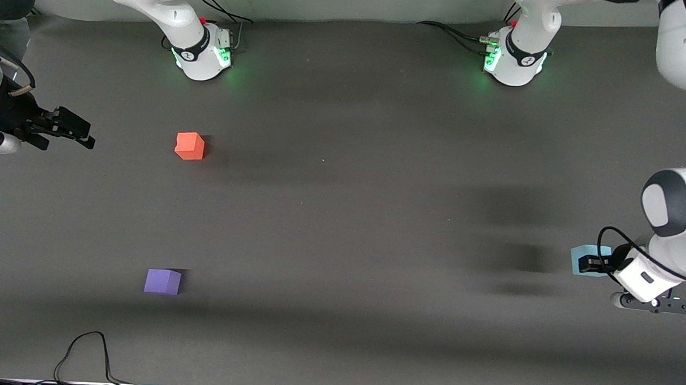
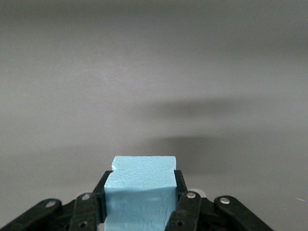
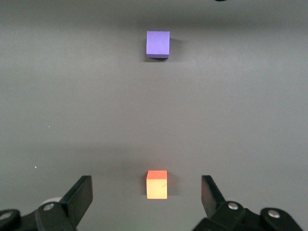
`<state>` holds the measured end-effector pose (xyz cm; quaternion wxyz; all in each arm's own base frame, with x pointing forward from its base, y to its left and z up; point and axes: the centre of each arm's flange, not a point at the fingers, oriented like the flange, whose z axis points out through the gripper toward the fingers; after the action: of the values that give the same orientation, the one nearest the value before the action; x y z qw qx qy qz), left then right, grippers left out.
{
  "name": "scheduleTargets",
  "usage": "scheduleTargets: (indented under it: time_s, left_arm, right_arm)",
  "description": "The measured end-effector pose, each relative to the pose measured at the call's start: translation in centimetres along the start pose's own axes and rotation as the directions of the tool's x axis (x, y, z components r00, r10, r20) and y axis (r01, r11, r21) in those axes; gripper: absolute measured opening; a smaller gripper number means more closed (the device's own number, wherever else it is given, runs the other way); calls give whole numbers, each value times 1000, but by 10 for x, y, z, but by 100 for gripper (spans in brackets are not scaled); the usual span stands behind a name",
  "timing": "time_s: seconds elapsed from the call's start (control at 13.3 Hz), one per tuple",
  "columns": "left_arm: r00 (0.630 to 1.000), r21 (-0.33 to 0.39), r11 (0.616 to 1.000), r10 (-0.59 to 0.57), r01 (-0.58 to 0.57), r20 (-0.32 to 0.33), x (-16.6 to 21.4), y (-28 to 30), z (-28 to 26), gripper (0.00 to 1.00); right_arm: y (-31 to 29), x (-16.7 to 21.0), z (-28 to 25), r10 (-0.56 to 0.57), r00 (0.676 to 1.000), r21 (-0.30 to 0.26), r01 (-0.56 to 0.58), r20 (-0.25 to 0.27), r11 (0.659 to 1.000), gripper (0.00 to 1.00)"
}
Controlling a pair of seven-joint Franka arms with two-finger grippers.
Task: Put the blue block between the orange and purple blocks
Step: 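Carry the blue cube to the table middle and open the left gripper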
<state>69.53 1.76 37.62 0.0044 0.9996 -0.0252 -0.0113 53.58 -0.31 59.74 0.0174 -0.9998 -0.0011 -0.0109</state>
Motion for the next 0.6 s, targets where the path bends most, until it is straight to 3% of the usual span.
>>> scheduleTargets:
  time_s: [0.3, 0.6]
  left_arm:
    - [999, 2, 999, -49, 49, -11, -17, 177, -51, 50]
    - [994, 7, 994, -110, 110, -16, -75, 385, -35, 50]
  right_arm:
    - [0, 0, 0, 0, 1000, 0, 0, 0, 1000, 100]
    - [0, 0, 0, 0, 1000, 0, 0, 1, 1000, 100]
